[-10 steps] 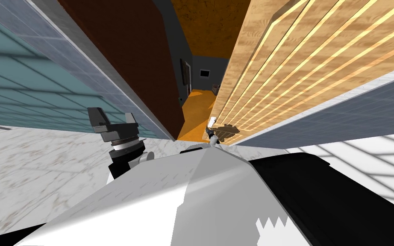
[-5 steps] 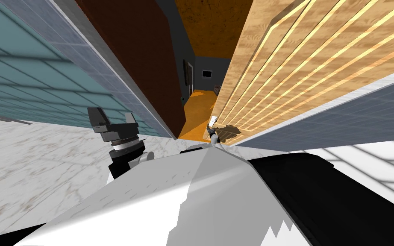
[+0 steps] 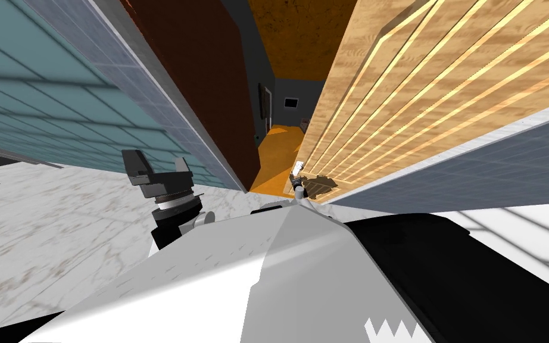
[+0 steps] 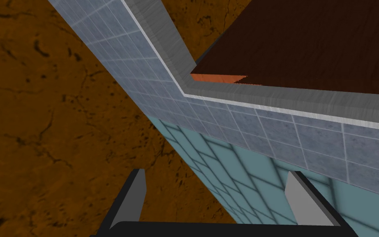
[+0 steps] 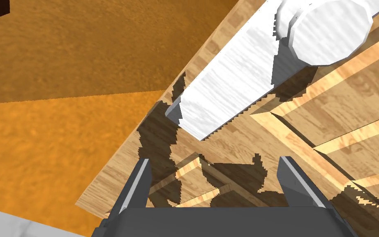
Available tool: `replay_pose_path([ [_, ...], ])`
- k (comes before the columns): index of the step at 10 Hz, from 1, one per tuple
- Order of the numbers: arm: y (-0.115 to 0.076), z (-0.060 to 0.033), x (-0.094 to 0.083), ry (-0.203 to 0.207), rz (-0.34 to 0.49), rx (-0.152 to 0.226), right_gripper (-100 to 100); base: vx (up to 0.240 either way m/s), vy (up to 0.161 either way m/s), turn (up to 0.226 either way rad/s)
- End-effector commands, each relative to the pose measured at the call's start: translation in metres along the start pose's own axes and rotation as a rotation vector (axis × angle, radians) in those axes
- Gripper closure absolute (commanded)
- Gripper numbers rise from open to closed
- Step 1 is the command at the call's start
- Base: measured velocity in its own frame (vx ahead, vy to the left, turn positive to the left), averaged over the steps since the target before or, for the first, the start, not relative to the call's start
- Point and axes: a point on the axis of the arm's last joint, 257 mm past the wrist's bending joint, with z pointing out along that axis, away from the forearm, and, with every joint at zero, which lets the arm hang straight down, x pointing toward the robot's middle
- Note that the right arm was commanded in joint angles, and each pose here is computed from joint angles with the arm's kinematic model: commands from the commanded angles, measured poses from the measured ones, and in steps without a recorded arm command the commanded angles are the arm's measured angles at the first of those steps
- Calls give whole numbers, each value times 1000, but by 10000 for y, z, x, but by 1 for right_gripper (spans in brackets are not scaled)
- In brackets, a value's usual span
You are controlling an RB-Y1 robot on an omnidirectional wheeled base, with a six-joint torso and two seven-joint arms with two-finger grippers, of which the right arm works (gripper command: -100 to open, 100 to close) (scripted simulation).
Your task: Push the door open
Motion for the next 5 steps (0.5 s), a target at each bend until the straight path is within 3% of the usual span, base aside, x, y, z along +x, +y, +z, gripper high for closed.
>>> replay_pose_path([
  [1,148,48,23,0,-104,-44,-100,-76,13,119],
  [4,258,75,65,7,-191,-77,-100,-59,10,43],
  [5,354,98,93,8,-255,-106,-100,-57,15,66],
])
